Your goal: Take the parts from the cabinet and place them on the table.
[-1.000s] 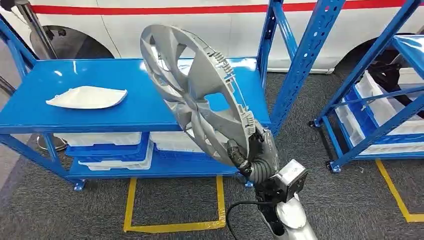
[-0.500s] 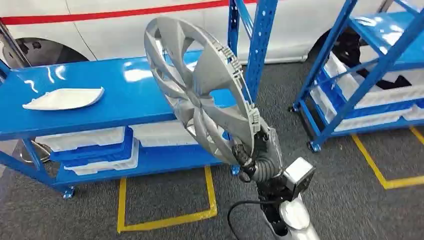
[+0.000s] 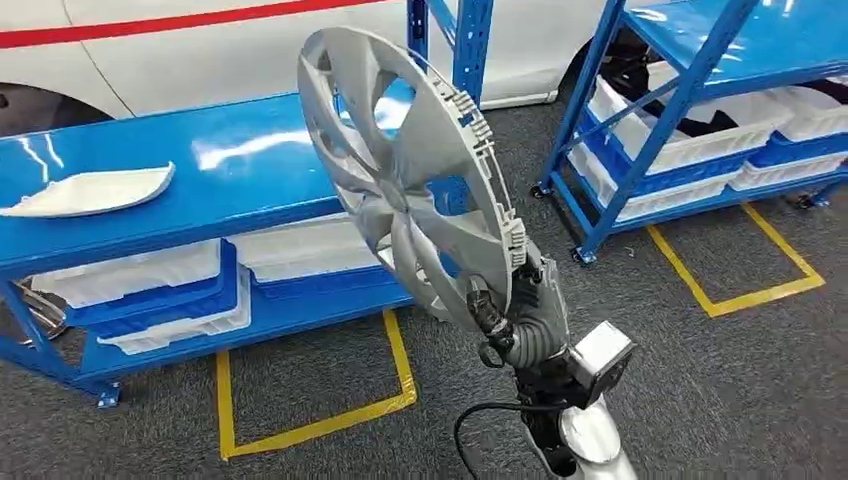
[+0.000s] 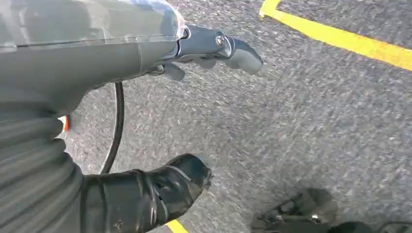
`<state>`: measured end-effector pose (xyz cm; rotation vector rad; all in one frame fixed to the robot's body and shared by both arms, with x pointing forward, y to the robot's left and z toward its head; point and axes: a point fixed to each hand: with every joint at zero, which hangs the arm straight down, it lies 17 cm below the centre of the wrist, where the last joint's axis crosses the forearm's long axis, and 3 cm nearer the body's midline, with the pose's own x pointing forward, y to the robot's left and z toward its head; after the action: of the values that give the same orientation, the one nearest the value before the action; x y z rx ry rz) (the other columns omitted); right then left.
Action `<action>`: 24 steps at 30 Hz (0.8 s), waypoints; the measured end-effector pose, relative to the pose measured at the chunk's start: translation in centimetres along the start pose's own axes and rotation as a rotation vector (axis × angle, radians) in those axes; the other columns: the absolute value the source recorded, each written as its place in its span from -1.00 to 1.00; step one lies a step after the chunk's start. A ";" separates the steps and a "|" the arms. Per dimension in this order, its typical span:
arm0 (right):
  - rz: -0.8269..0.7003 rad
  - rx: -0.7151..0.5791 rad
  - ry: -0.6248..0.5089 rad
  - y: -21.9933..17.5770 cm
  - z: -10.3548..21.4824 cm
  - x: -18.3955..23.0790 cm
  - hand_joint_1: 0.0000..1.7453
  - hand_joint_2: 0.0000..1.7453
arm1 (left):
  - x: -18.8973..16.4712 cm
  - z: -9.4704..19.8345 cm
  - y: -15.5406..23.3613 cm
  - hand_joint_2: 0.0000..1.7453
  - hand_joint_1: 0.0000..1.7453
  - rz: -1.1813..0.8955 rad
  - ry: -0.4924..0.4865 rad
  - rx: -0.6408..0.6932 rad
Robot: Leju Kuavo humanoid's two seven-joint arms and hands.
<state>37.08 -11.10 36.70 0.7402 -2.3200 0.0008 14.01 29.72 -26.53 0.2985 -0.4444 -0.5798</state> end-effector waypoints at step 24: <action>0.018 -0.021 -0.001 -0.4 -0.1 0.2 1.00 1.00 | -1.3 0.3 -0.4 1.00 -1.00 0.022 0.037 0.013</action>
<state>37.19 -11.50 36.82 0.7093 -2.3241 -0.0164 12.72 30.12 -26.79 0.3153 -0.4158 -0.5490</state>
